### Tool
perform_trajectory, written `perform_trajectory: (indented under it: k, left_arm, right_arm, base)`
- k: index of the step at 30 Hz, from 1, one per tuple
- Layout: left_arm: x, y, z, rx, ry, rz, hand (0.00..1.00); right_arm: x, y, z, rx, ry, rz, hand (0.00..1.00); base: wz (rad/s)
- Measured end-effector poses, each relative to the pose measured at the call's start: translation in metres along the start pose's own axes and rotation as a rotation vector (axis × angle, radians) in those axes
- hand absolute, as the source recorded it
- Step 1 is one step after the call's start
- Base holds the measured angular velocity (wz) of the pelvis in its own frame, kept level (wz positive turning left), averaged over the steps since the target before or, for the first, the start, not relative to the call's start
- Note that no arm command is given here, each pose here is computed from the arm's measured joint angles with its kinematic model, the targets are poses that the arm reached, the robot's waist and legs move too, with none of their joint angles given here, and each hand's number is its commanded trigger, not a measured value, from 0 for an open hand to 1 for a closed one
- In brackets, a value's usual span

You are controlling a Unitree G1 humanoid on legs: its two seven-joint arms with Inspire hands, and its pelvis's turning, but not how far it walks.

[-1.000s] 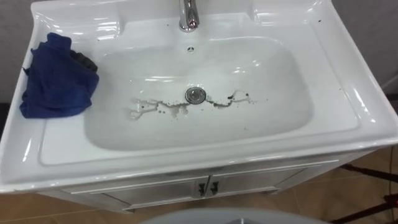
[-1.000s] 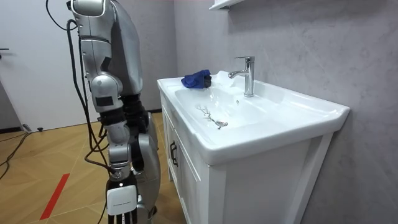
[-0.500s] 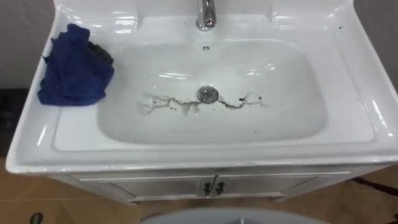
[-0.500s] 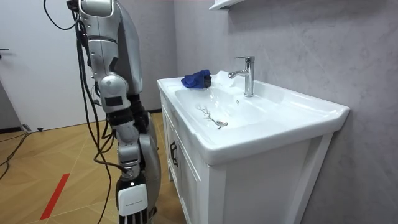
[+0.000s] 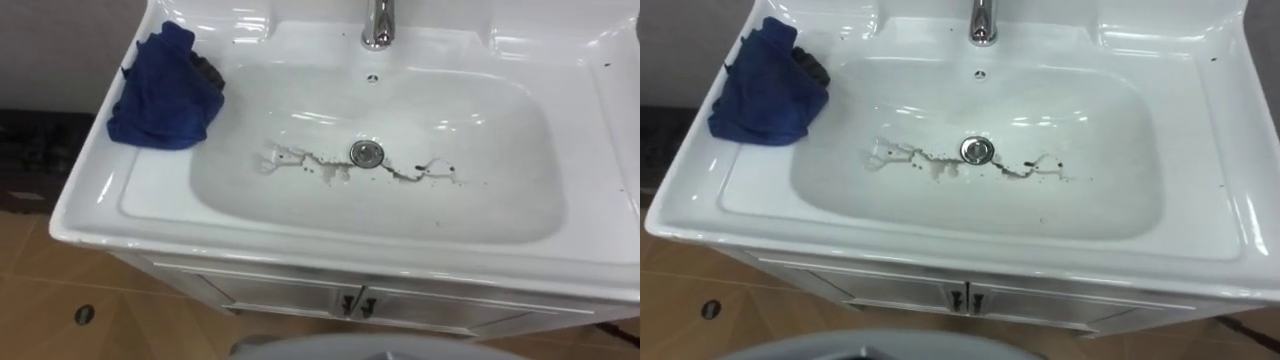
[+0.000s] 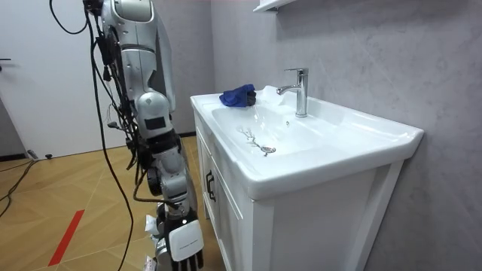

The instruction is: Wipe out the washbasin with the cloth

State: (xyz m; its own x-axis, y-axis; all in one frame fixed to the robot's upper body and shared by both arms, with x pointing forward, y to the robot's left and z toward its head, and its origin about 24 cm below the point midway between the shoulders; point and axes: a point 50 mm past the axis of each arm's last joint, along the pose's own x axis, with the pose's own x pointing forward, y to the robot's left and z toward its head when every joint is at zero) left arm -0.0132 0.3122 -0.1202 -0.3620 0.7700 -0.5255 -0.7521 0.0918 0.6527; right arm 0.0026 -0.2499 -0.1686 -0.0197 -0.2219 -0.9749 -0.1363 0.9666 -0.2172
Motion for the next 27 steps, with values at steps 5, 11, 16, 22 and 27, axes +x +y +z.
perform_trajectory:
  k: [5, 11, 16, 22, 27]
  left_arm:
    - [0.003, 0.008, 0.055, -0.207, -0.142, 0.104, 0.0]
    - [-0.002, 0.025, 0.116, -0.387, -0.327, 0.185, 0.0]
    - [-0.017, 0.036, 0.157, -0.522, -0.46, 0.186, 0.0]
    - [-0.04, 0.041, 0.186, -0.603, -0.613, 0.179, 0.0]
    - [-0.067, 0.052, 0.211, -0.625, -0.838, 0.203, 0.0]
  right_arm:
    - [-0.001, -0.008, -0.004, 0.035, -0.015, -0.027, 0.0]
    - [-0.002, -0.015, -0.005, 0.049, -0.05, -0.051, 0.0]
    - [-0.002, -0.016, -0.011, 0.054, -0.049, -0.06, 0.0]
    - [-0.002, -0.013, -0.023, 0.047, -0.025, -0.055, 0.0]
    - [-0.002, -0.012, -0.027, 0.052, -0.012, -0.043, 0.0]
  base:
    - [-0.04]
    - [-0.06]
    - [-0.02]
    - [0.01]
    - [-0.03]
